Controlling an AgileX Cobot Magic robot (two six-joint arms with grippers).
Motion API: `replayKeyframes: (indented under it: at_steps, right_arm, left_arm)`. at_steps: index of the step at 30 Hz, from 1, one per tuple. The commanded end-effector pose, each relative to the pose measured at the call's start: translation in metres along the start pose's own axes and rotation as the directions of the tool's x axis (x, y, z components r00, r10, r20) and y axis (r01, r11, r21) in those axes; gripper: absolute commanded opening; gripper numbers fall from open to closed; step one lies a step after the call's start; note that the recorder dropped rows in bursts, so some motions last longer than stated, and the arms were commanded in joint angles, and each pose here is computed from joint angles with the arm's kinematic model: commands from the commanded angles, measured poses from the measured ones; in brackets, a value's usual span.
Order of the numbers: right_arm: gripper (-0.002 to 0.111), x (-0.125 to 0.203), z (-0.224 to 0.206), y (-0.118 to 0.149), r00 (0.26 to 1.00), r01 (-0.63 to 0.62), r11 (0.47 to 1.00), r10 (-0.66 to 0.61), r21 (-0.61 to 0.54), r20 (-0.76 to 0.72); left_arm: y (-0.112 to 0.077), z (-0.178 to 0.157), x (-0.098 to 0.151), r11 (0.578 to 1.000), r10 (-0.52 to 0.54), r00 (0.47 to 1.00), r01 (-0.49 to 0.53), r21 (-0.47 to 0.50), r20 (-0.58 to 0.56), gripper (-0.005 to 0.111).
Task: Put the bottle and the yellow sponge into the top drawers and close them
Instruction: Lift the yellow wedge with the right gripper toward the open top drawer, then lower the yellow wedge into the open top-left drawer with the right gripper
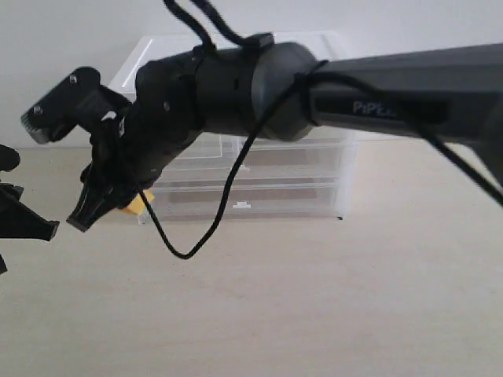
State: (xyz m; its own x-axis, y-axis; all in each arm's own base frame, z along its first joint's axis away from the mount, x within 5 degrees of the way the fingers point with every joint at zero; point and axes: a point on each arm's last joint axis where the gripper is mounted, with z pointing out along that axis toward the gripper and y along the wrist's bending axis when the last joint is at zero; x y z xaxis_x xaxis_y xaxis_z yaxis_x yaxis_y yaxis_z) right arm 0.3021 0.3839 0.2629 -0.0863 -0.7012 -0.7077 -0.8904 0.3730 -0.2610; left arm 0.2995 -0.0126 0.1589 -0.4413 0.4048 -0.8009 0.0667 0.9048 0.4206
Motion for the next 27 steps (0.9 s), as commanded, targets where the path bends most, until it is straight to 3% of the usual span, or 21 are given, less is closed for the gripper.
replayKeyframes:
  at_steps: [1,10,14,27]
  right_arm:
    - [0.0,-0.019,-0.048,-0.029,0.997,-0.003,0.997,-0.003,0.077,0.081]
    - [0.0,-0.04,-0.08,-0.055,0.992,0.053,0.989,-0.068,0.138,0.107]
    - [0.0,-0.034,-0.086,-0.074,0.992,0.075,0.981,-0.091,0.181,0.083]
    - [0.0,-0.012,-0.049,-0.087,0.976,0.214,0.957,-0.216,0.197,-0.01]
  left_arm:
    - [0.001,-0.002,-0.001,1.0,0.0,1.0,0.0,0.008,0.007,0.004]
    - [-0.006,-0.002,-0.004,0.997,-0.009,1.0,0.006,0.075,0.029,0.004]
    - [-0.007,-0.002,-0.004,0.996,-0.018,0.999,0.015,0.087,0.036,0.004]
    - [-0.007,-0.002,-0.004,0.996,-0.018,0.999,0.015,0.087,0.036,0.004]
